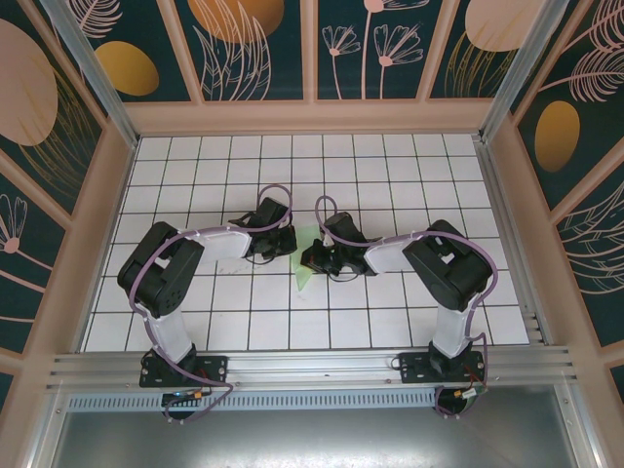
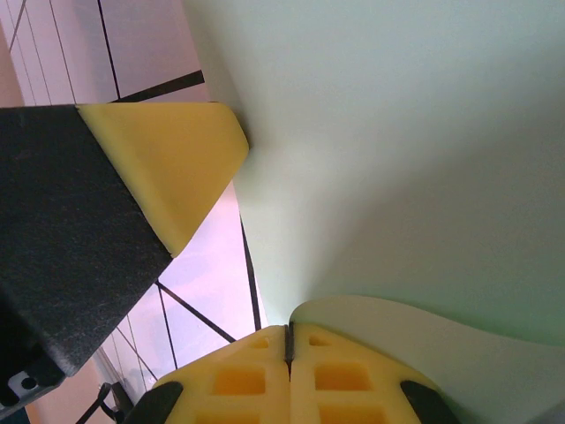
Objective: Fold a paper plane with a square sheet of paper (pick it up from the middle)
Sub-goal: Third fold the triangle at the center of the table.
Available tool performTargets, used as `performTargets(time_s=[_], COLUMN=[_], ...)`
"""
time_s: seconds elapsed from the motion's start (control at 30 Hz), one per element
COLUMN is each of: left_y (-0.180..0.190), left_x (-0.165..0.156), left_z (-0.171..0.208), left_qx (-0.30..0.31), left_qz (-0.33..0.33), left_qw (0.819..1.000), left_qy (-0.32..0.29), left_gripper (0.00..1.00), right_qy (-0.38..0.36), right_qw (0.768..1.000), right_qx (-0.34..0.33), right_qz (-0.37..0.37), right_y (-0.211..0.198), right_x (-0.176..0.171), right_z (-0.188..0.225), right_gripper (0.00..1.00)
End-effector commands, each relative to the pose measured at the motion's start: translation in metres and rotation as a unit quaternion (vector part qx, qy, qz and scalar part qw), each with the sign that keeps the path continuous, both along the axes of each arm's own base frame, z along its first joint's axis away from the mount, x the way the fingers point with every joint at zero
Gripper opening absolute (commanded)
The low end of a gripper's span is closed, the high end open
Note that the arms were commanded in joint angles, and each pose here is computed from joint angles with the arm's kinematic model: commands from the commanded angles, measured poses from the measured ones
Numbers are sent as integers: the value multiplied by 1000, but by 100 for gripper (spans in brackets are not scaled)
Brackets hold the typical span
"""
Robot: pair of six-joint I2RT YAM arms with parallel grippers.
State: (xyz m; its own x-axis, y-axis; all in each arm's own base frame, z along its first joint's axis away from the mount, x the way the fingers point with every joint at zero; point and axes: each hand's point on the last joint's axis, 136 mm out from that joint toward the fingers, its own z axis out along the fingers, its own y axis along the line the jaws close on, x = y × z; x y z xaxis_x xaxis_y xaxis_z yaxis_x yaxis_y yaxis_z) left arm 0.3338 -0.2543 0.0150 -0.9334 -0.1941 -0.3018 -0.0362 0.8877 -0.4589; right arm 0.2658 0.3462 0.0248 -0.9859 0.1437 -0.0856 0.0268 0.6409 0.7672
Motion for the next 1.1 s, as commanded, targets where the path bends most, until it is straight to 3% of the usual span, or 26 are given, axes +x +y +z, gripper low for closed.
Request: performTargets(time_s=[0.0,0.73,1.07], left_y=[3,0,24], left_x=[-13,-11,6], left_z=[-17,-8,41], left_qx=[8,0,-22], left_qz=[-11,-11,46], left_qw=[1000,1000,998], left_qy=[27,21,-23], left_gripper=[0,0,12], right_qy=[-12,4,11], right_qw=[1000,1000,1000], right_qx=[-5,-19,-25], right_qz=[6,7,9], right_y=[4,2,0], right_x=[3,0,-4], right_z=[0,-13,-17], right_gripper=[0,0,22])
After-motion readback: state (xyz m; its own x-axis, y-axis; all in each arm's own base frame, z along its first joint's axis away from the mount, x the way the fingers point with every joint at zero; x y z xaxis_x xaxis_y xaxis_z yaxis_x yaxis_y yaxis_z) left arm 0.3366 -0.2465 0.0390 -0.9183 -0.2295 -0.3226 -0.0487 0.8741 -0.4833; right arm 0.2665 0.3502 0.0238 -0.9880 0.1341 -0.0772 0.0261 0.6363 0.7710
